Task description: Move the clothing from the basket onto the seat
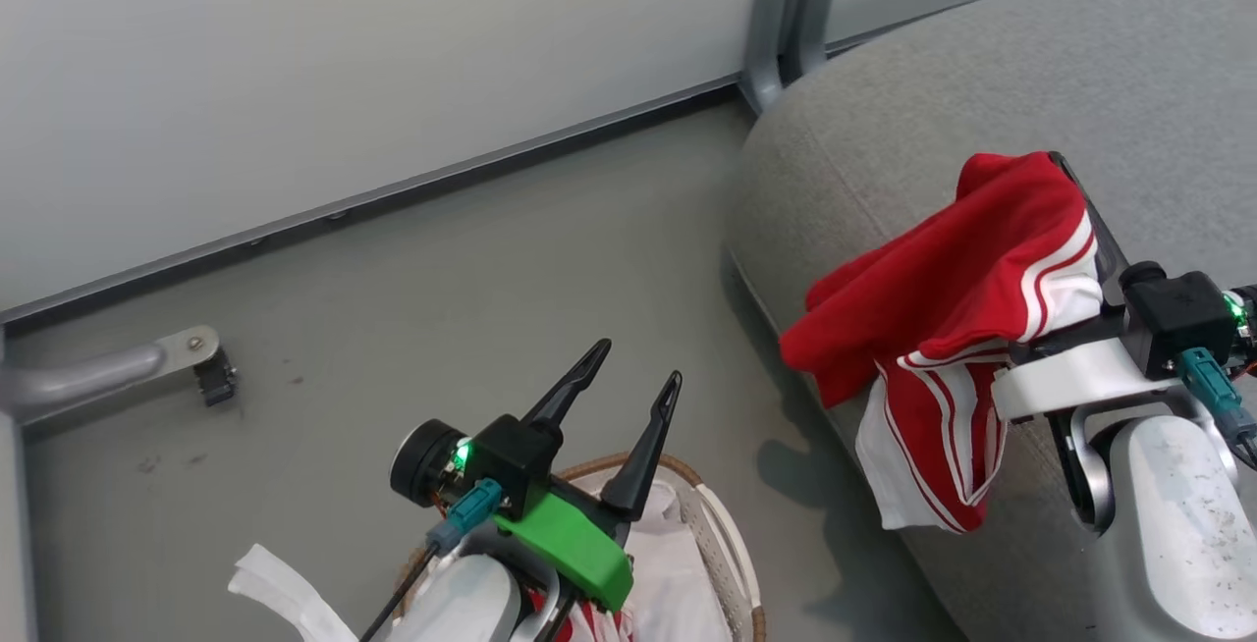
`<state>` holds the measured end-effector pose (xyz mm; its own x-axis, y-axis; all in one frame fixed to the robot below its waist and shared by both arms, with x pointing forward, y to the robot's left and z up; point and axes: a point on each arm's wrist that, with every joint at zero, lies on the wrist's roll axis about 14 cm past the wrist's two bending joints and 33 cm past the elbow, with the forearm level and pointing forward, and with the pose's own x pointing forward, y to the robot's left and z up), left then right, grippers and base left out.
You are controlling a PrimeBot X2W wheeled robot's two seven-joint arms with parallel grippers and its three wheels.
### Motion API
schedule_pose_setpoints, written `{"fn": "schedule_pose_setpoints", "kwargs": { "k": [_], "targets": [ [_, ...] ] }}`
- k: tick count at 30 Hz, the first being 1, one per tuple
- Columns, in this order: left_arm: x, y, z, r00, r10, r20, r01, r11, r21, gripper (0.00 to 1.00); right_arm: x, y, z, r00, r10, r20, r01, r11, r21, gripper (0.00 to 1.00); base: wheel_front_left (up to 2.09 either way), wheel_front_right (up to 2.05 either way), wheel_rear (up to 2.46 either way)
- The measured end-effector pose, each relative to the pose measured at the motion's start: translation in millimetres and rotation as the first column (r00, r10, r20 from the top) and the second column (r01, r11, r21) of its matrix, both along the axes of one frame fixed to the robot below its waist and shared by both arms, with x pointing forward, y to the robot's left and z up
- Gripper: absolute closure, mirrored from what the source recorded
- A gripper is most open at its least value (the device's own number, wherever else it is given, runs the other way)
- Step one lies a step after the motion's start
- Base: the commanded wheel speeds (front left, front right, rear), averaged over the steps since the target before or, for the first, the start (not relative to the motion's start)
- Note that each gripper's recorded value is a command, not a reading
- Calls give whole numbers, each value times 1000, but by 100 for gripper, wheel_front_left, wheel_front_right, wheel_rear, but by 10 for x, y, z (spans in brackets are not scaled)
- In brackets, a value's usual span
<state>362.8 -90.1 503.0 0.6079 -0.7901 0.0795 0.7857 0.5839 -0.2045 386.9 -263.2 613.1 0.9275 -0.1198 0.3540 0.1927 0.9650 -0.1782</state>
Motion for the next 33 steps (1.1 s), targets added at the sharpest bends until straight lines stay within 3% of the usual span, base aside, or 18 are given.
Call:
{"fn": "schedule_pose_setpoints", "kwargs": {
  "k": [7, 16, 22, 29, 33],
  "targets": [
    [-117, -377, -90, 991, -133, -13, 133, 991, 5, 0, -293, -429, -42, 991, -134, -20, 134, 991, -2, 100, 0, 0, 0],
    [-163, -579, -223, 976, -213, -39, 213, 977, 5, 0, -378, -625, -153, 978, -199, -65, 198, 980, -19, 100, 0, 0, 0],
    [-92, -560, -301, 976, -214, -47, 214, 977, 4, 0, -80, -590, -15, 982, -183, -47, 178, 980, -88, 100, 0, 0, 0],
    [78, -474, -456, 979, -194, -63, 195, 981, 10, 0, 450, -675, 517, 981, -184, 54, 191, 956, -222, 100, 0, 0, 0],
    [192, -415, -599, 980, -183, -74, 185, 982, 24, 0, 712, -891, 893, 966, -219, 137, 246, 941, -232, 100, 0, 0, 0]
  ]
}}
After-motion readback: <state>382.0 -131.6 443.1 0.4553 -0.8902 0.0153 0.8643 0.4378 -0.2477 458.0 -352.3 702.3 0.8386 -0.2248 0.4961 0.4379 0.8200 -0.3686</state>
